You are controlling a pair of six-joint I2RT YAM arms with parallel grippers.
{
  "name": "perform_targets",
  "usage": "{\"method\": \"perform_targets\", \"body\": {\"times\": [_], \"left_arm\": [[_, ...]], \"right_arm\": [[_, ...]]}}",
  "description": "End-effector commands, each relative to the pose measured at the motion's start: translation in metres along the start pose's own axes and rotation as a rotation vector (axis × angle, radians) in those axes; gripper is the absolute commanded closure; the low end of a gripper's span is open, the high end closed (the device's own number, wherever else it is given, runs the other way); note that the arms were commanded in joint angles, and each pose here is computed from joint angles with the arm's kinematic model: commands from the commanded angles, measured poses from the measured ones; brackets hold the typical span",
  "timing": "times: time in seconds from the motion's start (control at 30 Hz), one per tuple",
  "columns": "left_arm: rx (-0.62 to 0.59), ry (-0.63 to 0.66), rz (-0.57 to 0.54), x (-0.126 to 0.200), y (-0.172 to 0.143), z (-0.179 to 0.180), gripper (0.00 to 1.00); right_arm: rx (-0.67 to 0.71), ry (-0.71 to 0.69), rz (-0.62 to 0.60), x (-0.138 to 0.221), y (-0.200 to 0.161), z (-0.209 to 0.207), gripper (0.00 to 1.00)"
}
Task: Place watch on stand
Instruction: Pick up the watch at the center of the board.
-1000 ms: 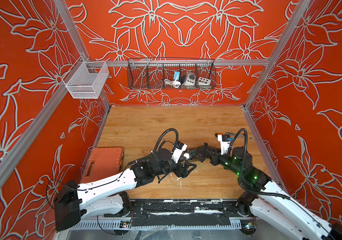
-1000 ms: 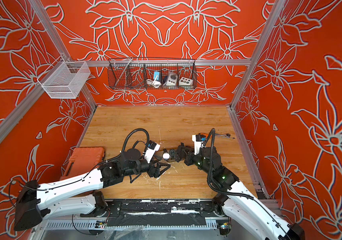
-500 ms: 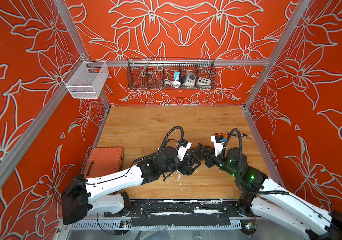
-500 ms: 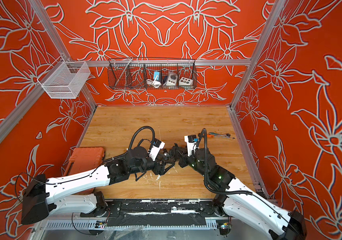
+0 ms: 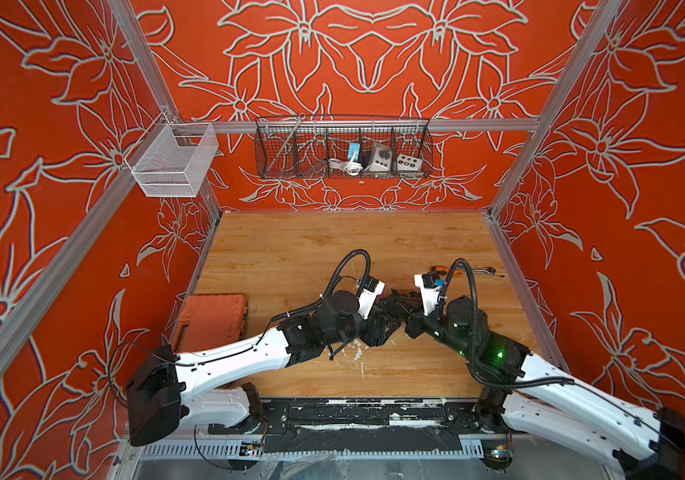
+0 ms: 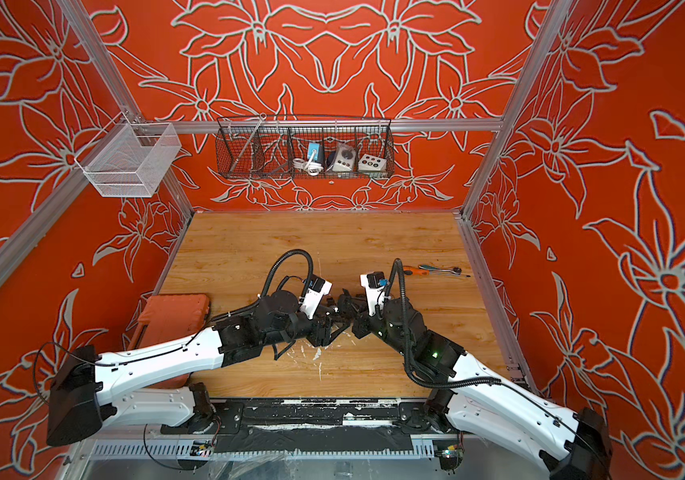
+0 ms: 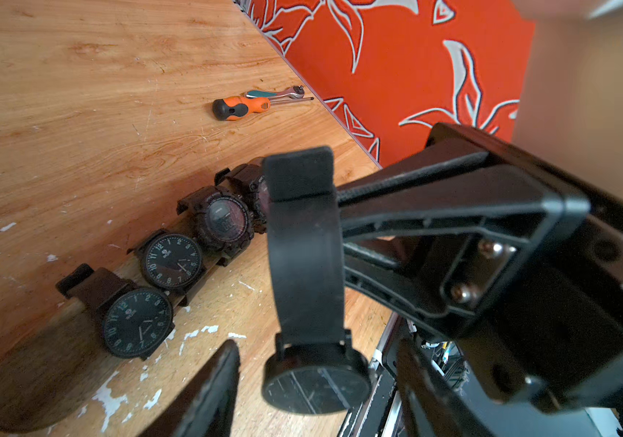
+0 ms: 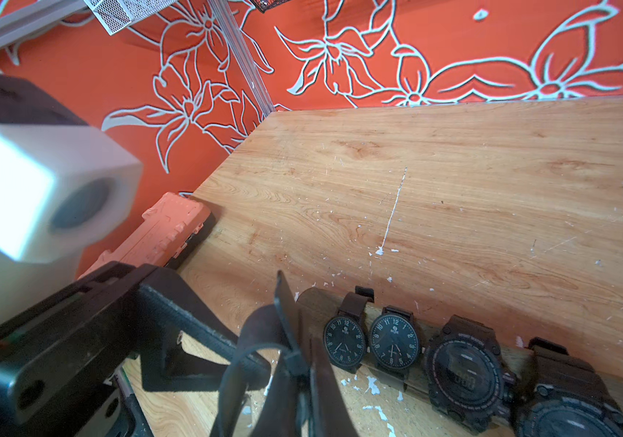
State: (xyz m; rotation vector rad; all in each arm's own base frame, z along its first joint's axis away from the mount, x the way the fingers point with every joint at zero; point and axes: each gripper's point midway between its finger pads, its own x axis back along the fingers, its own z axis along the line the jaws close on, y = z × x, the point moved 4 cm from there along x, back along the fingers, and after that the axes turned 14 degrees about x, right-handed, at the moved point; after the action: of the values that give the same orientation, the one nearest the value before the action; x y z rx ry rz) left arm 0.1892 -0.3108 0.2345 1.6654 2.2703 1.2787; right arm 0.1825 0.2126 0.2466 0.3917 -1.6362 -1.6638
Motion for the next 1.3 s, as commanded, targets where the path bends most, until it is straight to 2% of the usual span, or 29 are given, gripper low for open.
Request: {"method": "perform_targets", "body": {"times": [0.0, 0.33, 0.53, 0.77, 1.27], "left_arm": [[-0.010, 0.011, -0.004, -0.0005, 0.0041, -0.0044, 0.38], [-0.002, 0.024, 0.015, -0.0061, 0.0013, -0.0018, 0.39], [-0.006, 0.019, 0.008, -0.0036, 0.0026, -0.0030, 0.45], [-0.005, 0.011, -0.002, -0.0007, 0.0038, -0.0043, 0.41], [-0.004, 0.005, -0.011, 0.0005, 0.0047, -0.0050, 0.49]], "right_arm": [[0.015, -0.015, -0.085, 0.0048, 0.0276, 0.0025, 1.00], [0.024, -0.009, -0.083, 0.0035, 0.0284, 0.0064, 1.00], [0.031, -0.008, -0.077, 0.0018, 0.0271, 0.0080, 1.00], [0.037, -0.010, -0.068, -0.0003, 0.0241, 0.0085, 1.00], [0.044, -0.012, -0.066, -0.0011, 0.0227, 0.0091, 1.00]]}}
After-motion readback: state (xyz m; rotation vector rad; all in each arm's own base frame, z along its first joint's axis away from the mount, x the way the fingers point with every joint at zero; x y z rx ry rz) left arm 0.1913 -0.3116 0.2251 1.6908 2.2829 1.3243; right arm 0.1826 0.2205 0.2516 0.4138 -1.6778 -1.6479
